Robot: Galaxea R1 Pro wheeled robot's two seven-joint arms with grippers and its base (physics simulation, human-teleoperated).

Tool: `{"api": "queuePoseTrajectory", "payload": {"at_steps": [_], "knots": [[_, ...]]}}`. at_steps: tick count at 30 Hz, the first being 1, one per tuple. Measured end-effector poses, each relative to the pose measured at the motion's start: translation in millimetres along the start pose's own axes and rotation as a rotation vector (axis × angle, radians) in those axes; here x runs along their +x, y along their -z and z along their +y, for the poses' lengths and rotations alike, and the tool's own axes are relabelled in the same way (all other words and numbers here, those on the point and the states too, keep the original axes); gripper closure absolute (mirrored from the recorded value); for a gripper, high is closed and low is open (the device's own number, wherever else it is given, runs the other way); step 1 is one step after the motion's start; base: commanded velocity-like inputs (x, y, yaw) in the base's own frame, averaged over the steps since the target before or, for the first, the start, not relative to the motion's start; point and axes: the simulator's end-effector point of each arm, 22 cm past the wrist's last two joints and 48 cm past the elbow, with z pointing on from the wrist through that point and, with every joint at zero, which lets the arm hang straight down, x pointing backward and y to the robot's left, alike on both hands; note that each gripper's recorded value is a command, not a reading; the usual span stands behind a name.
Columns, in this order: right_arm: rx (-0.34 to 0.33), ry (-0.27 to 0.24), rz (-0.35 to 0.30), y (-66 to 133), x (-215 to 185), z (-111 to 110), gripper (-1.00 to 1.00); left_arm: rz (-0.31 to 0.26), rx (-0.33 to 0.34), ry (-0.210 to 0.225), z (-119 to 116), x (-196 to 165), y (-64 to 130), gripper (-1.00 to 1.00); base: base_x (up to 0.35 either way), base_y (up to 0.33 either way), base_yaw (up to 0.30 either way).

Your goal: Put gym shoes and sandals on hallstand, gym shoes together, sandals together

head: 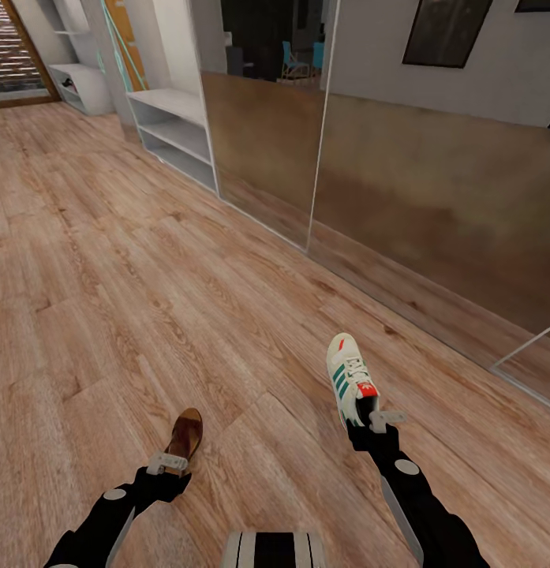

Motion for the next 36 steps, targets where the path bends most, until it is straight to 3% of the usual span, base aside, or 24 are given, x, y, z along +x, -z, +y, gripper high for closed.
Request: {"api": "queuePoseTrajectory", "payload": {"at_steps": [11,24,36], "knots": [[0.000,-0.001,0.000,-0.1,0.0,-0.2,1.00,-0.007,-0.024,0.005,8.7,-1.6,0.8,-1.00,0.000,0.000,0.010],[-0.001,0.001,0.065,-13.5,35.6,0.8,1.00,0.047,-0.059,0.030,16.5,28.6,-13.8,-1.00,0.000,0.000,0.142],[-0.001,0.001,0.084,-17.0,46.3,0.9,1.00,0.042,-0.064,0.046,18.8,29.2,-17.2,-1.00,0.000,0.000,0.025]]}}
